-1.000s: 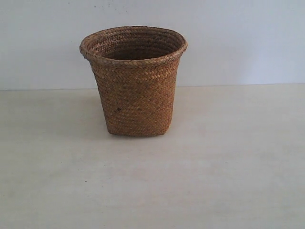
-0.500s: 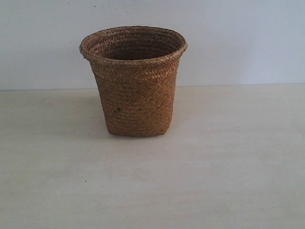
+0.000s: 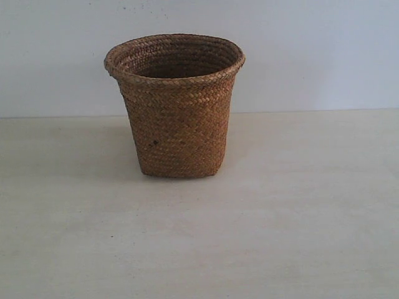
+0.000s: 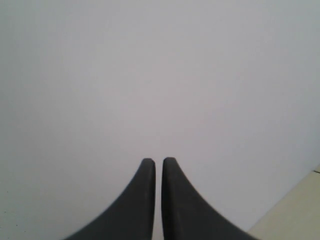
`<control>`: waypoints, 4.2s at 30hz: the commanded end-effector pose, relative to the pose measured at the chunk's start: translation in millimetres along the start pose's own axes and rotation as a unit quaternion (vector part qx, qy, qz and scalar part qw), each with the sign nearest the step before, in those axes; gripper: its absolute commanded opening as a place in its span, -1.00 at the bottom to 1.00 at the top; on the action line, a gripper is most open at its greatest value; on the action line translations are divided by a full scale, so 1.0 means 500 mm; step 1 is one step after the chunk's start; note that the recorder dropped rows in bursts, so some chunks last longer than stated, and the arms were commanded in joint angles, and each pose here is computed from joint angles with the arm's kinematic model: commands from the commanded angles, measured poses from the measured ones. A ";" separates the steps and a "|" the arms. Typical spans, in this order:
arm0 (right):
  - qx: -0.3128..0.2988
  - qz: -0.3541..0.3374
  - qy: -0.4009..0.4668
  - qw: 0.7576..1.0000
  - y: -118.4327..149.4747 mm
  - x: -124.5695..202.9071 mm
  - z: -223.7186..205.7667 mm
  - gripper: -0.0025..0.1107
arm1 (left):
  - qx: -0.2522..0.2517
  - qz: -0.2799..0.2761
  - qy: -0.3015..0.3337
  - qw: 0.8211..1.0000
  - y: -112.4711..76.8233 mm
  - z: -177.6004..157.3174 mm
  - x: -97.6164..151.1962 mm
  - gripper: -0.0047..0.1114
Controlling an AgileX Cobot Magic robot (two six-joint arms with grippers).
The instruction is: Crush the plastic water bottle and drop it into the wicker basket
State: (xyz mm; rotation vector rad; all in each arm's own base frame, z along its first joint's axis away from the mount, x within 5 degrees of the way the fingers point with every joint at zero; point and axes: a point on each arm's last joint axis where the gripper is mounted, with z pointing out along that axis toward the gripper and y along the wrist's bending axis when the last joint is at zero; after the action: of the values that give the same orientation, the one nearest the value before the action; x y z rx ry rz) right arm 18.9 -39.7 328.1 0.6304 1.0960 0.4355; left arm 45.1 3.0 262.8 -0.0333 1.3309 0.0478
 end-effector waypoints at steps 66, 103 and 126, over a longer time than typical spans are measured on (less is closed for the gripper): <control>-0.207 -0.039 0.226 0.951 -0.017 0.212 -0.031 -0.93 | -0.008 -0.063 0.239 0.969 -0.003 -0.021 0.159 -0.85; -0.099 -0.344 0.324 0.876 -0.118 0.282 -0.047 -0.93 | -0.007 -0.063 0.240 0.969 -0.003 -0.021 0.159 -0.85; -0.055 -0.345 0.328 0.878 -0.129 0.281 -0.047 -0.93 | -0.007 -0.063 0.240 0.969 -0.003 -0.021 0.159 -0.85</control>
State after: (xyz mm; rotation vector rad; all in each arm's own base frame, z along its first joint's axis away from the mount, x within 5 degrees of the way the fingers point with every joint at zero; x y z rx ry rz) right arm 55.2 4.3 181.7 -0.0605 1.8400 0.0746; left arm 53.8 2.0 184.1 -0.1443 1.8108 -0.0602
